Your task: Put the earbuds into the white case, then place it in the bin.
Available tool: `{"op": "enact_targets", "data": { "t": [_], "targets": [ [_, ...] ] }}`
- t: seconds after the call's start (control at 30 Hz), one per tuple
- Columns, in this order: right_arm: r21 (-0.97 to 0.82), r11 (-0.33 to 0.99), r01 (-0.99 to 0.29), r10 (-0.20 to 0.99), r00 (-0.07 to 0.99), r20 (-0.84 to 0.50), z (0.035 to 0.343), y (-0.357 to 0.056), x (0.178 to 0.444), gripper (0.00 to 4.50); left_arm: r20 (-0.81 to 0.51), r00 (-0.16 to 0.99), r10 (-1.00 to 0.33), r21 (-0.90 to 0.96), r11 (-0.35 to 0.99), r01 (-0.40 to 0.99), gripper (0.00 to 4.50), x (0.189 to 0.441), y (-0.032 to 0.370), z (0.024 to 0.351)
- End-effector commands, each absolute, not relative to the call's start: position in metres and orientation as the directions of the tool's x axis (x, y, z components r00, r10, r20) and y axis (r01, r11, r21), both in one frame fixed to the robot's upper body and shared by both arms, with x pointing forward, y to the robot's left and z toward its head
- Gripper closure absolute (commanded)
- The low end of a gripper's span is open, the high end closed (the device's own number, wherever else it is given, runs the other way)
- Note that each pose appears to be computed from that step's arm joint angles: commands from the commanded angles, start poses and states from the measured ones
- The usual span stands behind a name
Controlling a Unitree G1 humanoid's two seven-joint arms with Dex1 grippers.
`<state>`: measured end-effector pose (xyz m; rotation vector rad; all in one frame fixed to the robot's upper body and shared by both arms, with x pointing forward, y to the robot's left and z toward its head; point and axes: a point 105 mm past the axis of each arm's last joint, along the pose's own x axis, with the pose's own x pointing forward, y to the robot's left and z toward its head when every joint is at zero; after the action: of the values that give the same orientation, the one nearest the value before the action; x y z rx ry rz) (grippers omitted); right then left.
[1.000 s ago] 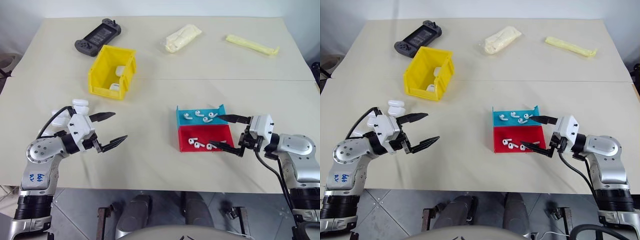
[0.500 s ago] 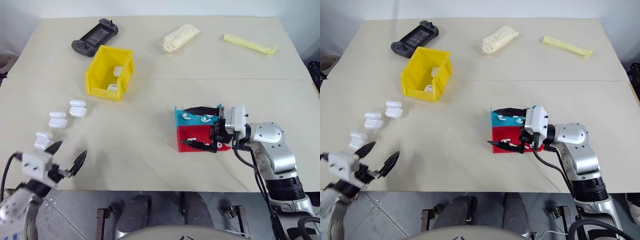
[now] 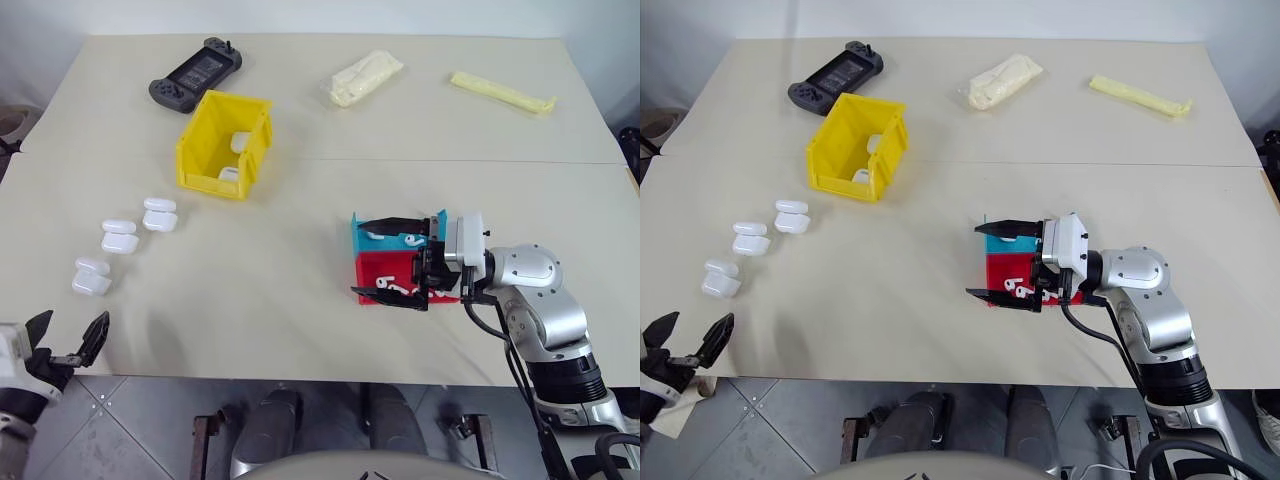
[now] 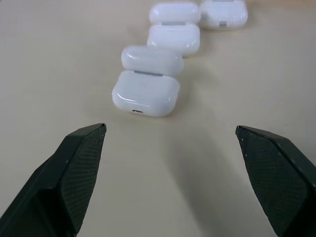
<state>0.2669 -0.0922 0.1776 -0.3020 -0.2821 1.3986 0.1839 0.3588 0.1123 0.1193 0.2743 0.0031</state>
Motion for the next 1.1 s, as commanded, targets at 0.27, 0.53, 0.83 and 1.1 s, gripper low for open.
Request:
{"op": "enact_targets", "data": {
  "t": [0.27,0.53,0.83,1.1],
  "targets": [
    [-0.409,0.172,-0.896,0.984,0.176,0.028,0.185,-0.095,0.271,0.0,-0.596,0.803,0.018,0.126,0.99,0.071,0.04,0.203,0.394,0.148],
    [-0.414,0.174,-0.893,0.984,0.178,0.029,0.186,-0.094,0.27,0.0,-0.716,0.697,-0.032,0.102,0.983,0.15,0.04,0.235,0.397,0.131],
    [-0.421,0.184,-0.888,0.981,0.189,0.03,0.188,-0.095,0.27,0.0,-0.764,0.643,-0.06,0.107,0.97,0.217,0.04,0.255,0.401,0.124],
    [-0.43,0.2,-0.88,0.978,0.205,0.036,0.19,-0.095,0.271,0.0,-0.788,0.611,-0.078,0.1,0.963,0.251,0.04,0.261,0.397,0.117]
  ]
}}
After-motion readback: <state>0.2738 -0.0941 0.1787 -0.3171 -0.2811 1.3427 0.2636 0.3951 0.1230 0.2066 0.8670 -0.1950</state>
